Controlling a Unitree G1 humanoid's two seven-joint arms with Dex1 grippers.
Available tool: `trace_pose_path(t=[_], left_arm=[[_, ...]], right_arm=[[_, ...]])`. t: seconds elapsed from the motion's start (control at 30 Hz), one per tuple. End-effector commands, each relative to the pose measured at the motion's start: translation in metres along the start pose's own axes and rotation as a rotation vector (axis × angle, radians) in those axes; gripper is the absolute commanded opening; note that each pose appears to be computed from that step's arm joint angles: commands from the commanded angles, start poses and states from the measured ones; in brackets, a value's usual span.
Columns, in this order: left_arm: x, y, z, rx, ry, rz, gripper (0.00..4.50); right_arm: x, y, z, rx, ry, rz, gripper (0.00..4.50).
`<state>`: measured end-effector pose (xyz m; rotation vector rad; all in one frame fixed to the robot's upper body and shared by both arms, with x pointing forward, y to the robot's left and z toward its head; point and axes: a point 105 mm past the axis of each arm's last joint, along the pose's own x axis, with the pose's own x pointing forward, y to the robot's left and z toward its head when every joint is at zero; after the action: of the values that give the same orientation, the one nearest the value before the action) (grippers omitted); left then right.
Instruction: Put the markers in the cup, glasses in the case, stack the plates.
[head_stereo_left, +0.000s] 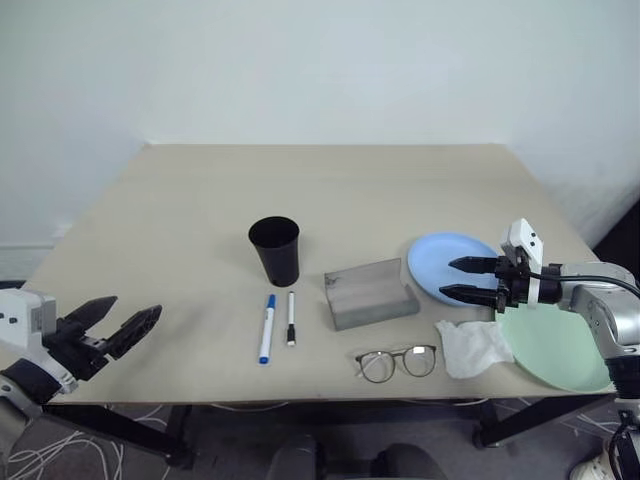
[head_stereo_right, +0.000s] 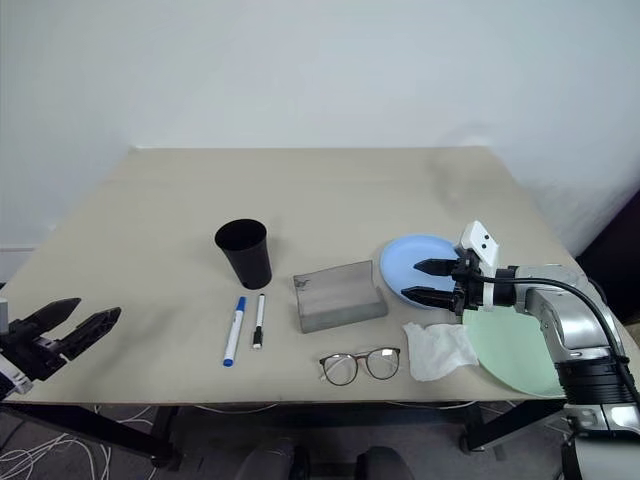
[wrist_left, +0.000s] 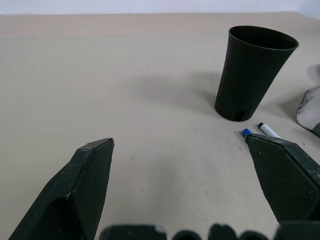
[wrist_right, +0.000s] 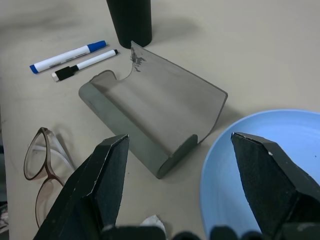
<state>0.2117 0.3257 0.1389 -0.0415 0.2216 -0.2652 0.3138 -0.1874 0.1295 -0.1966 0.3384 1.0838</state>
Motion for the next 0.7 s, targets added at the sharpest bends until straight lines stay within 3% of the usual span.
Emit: trace_pose_path(t=[0.03,0.4,0.7], left_arm=[[0.0,-0.006,0.013,0.028,-0.046,-0.013,4.47],[0.007,-0.012,0.013,0.025,-0.035,-0.06,4.47],[0.03,-0.023,0.014,0.026,-0.036,-0.142,4.47]], right_arm=[[-0.002,0.004,0.009,-0.017,-0.023,0.03,3.54],[-0.013,-0.002,0.012,-0.025,-0.019,0.003,3.54],[-0.032,-0.019,0.009,-0.038,0.022,-0.101,3.54]])
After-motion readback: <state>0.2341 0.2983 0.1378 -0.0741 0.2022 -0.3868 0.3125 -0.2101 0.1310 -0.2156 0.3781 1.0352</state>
